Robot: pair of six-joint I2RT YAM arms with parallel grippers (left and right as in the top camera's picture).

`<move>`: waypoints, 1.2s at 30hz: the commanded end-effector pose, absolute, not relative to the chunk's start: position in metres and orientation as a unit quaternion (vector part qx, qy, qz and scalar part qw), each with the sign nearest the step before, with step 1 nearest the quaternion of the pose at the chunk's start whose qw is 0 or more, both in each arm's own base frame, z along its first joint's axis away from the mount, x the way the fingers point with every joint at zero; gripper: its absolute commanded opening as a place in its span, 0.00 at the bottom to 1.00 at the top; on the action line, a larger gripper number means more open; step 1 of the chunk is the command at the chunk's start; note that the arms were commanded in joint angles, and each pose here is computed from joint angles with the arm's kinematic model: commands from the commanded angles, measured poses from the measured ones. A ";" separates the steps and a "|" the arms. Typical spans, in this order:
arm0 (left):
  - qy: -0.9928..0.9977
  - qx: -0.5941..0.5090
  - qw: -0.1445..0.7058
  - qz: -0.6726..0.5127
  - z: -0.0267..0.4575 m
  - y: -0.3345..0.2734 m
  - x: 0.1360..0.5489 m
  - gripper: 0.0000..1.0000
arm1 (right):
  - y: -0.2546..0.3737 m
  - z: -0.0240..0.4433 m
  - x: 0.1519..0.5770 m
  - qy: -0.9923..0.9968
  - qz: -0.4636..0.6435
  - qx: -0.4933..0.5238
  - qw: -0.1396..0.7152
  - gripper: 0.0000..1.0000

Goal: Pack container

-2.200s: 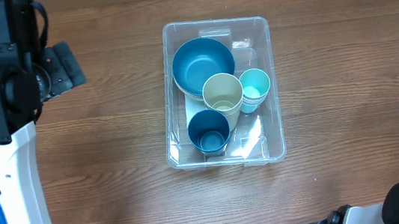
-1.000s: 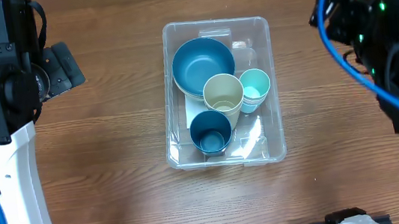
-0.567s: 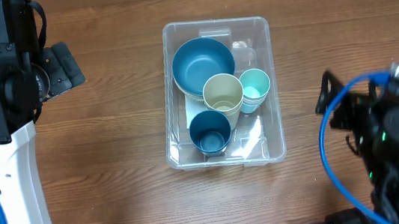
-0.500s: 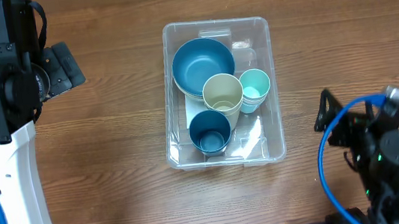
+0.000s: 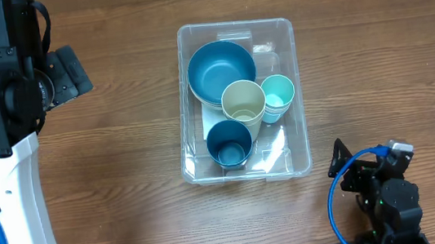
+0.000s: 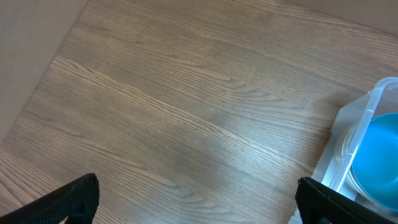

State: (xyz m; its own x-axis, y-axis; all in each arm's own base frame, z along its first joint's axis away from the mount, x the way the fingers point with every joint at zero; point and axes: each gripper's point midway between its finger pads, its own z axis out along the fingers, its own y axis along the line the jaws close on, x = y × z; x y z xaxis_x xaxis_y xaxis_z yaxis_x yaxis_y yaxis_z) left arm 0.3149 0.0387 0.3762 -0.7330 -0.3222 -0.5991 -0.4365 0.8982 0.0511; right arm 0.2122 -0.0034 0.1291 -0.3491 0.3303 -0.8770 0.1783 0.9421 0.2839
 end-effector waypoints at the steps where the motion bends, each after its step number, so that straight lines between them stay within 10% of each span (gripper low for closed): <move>1: 0.918 -0.219 0.315 0.095 0.383 0.042 0.314 1.00 | -0.004 0.117 0.213 0.820 0.068 0.156 0.547 1.00; 27: 0.919 -0.195 0.320 0.120 0.390 0.048 0.306 1.00 | 0.000 0.110 0.212 0.827 0.075 0.150 0.537 1.00; 36: 0.857 -0.006 0.514 0.040 0.422 0.013 0.313 1.00 | 0.000 0.110 0.212 0.827 0.075 0.150 0.537 1.00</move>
